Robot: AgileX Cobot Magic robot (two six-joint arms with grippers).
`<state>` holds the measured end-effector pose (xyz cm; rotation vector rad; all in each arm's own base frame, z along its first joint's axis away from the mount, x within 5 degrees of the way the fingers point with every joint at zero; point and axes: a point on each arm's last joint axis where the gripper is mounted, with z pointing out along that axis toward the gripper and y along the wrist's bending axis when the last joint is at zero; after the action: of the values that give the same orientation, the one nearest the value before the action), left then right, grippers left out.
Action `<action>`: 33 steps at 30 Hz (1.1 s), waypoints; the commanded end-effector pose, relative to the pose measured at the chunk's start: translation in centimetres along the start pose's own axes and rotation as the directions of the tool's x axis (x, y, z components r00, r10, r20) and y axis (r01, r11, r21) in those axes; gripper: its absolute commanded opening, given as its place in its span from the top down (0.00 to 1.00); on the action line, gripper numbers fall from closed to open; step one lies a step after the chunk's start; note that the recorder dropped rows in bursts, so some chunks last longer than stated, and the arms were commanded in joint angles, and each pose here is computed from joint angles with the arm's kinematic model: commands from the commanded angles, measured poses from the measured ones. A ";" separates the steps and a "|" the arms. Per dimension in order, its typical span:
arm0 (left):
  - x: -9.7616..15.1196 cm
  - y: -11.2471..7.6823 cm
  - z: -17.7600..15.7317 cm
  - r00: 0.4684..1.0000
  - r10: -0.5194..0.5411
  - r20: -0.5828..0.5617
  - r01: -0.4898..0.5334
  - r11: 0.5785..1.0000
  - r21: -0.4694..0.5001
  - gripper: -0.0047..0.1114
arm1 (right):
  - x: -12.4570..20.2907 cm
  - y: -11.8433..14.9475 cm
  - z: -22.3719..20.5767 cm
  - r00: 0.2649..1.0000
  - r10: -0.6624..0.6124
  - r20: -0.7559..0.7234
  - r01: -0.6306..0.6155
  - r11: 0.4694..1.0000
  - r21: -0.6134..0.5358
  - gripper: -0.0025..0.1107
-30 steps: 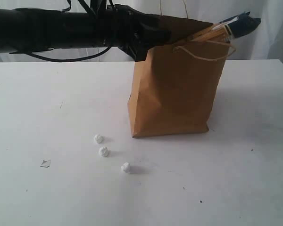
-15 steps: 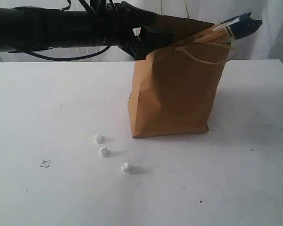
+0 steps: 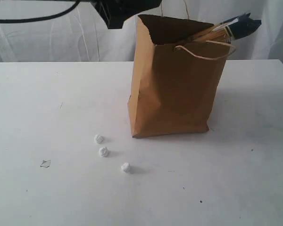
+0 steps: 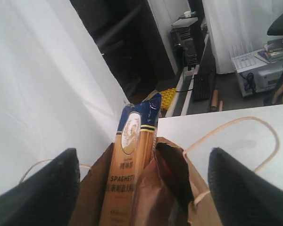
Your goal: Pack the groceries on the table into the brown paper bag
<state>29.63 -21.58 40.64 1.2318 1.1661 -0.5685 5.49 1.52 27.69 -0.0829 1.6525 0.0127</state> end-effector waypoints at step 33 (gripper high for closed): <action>13.1 -13.3 -1.8 0.791 -0.405 -0.458 0.546 0.806 0.231 0.46 | 0.1 0.0 0.0 1.000 -0.001 0.002 0.001 1.000 -0.001 0.98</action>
<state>22.25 -18.79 23.54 1.2373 2.1620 -0.9484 5.49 1.52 27.69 -0.0829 1.6525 0.0127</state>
